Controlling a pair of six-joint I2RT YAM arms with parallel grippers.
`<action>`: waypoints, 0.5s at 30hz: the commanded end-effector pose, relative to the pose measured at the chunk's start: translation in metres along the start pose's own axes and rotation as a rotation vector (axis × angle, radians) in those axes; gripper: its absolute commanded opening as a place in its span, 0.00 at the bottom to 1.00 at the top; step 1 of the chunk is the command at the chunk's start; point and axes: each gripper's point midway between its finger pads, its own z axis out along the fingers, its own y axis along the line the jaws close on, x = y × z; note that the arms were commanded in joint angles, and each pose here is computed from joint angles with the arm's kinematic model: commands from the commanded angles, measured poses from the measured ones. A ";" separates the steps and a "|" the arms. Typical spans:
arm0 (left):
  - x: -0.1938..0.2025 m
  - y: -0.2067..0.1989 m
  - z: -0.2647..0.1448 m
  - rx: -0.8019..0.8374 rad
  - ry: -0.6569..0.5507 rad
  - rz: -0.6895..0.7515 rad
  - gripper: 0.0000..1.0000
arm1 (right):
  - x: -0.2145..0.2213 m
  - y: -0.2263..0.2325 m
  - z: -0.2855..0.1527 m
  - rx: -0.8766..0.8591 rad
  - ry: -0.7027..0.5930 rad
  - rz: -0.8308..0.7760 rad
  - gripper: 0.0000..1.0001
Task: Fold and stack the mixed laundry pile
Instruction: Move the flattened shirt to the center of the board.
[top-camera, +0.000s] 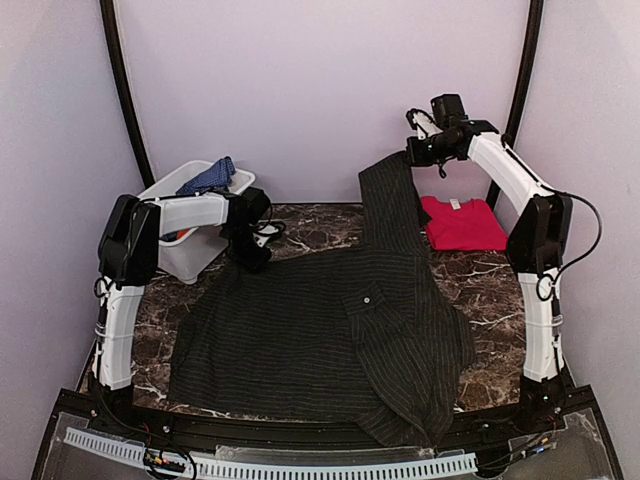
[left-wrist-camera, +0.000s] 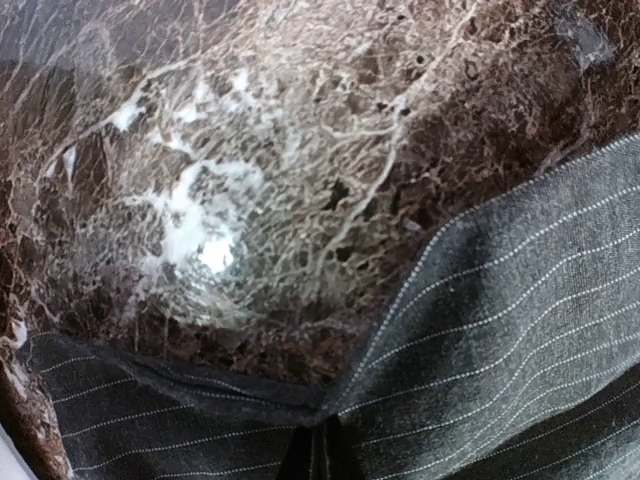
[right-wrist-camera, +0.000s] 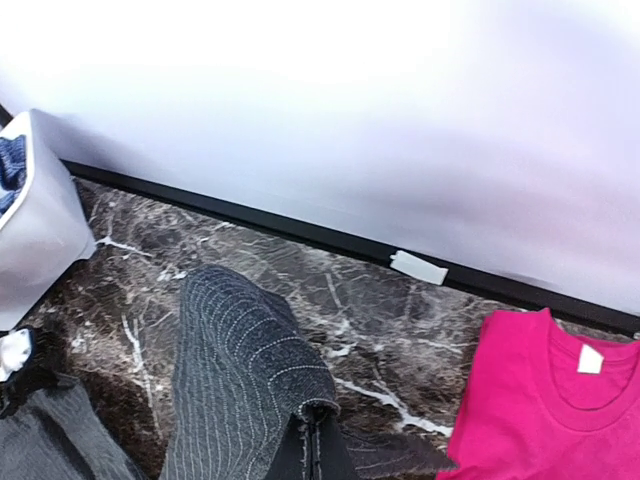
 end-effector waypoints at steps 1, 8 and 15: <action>-0.031 0.013 -0.043 -0.057 -0.163 -0.098 0.00 | -0.031 -0.019 -0.001 0.078 -0.102 -0.030 0.00; -0.086 0.052 -0.071 -0.223 -0.342 -0.208 0.00 | -0.025 -0.044 0.047 0.158 -0.135 -0.101 0.00; -0.110 0.041 -0.099 -0.134 -0.401 -0.225 0.49 | -0.016 -0.033 0.019 0.129 -0.064 -0.080 0.80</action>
